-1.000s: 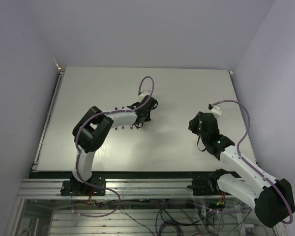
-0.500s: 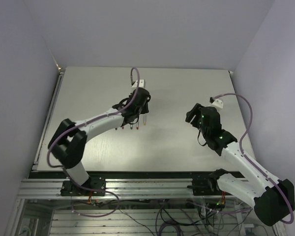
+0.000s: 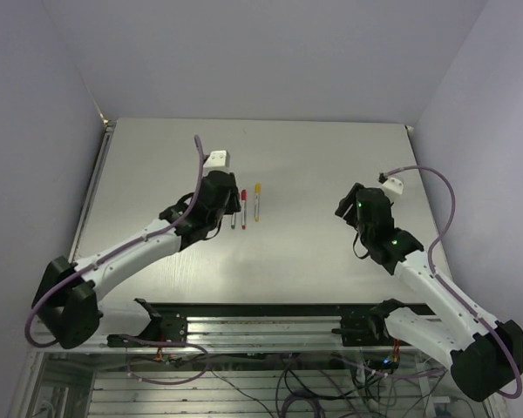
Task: Insert the pens into the pen caps
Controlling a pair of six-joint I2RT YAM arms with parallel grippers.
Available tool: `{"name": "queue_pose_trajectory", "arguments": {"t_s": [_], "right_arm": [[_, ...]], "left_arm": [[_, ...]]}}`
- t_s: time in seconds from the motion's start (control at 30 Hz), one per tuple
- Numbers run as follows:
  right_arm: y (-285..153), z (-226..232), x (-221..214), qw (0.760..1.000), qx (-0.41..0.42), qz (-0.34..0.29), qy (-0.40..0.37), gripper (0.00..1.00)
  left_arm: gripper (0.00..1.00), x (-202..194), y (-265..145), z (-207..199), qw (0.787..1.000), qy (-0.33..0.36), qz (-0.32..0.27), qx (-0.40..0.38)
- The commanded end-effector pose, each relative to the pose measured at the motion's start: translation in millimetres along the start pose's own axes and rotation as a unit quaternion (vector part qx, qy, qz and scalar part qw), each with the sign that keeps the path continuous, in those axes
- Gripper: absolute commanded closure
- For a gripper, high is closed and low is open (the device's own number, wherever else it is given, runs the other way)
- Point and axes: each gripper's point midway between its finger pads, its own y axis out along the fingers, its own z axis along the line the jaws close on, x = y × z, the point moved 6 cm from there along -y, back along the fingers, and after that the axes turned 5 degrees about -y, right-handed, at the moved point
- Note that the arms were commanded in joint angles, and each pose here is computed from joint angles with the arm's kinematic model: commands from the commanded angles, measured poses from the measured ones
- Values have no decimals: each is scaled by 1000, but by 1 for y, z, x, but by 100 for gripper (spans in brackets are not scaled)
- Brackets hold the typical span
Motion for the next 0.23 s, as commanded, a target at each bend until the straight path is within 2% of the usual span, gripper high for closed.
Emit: {"name": "queue_pose_trajectory", "arguments": {"t_s": [0.0,0.07,0.2], "right_arm": [[-1,-9,0,1000,-28,-10,-1,43],[0,-13,-1,999,-43,-7,-4,45],[1,-15,-3,998,-57,4,-9,42]], "left_arm": [[58,4,-17,19,999,1,-16,31],[58,3,-23,23,999,-6,-20,29],[58,-2,-28,30,999,-8,-18,36]]}}
